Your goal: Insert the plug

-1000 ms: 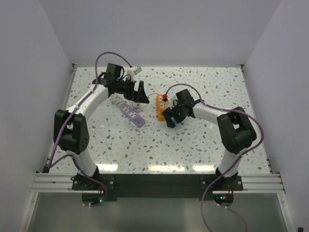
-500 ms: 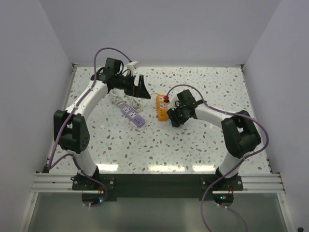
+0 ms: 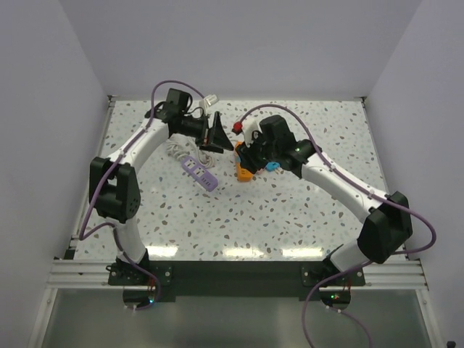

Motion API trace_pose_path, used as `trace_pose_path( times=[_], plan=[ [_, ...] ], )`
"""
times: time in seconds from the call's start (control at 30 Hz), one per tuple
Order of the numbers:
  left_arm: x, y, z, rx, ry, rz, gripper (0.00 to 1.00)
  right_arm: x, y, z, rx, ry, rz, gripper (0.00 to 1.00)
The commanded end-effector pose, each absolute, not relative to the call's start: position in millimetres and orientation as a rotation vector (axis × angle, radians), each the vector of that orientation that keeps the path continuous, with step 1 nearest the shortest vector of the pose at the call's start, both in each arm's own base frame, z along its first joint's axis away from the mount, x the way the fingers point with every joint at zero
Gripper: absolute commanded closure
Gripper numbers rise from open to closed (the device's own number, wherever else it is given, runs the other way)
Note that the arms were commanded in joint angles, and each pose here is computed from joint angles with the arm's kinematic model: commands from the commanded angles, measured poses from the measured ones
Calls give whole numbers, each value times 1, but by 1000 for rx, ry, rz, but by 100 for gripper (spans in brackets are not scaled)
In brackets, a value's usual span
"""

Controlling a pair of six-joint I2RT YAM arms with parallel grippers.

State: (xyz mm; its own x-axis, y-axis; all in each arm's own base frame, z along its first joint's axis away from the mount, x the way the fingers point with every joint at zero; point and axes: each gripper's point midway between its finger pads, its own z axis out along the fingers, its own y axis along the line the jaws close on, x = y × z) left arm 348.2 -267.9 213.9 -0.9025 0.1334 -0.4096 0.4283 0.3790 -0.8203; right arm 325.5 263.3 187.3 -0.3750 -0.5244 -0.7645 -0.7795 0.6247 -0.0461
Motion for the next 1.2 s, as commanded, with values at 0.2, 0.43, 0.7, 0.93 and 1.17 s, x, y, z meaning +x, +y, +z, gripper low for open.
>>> trace_pose_path(
  times=[0.2,0.43,0.7,0.93,1.17],
  plan=[
    [326,-281,224,519,2347,-1693,2,320,285,229,-1012,1970,443,97],
    [320,-290,220,510,2357,-1733,18,315,289,237,-1023,1941,452,96],
    [304,-305,231,591,2291,-1882,68,317,286,238,-1014,1929,423,92],
    [301,-305,242,616,2204,-1908,100,319,282,241,-900,1965,427,36],
    [338,-283,269,529,2059,-1813,100,312,248,265,-720,1967,446,1]
  ],
)
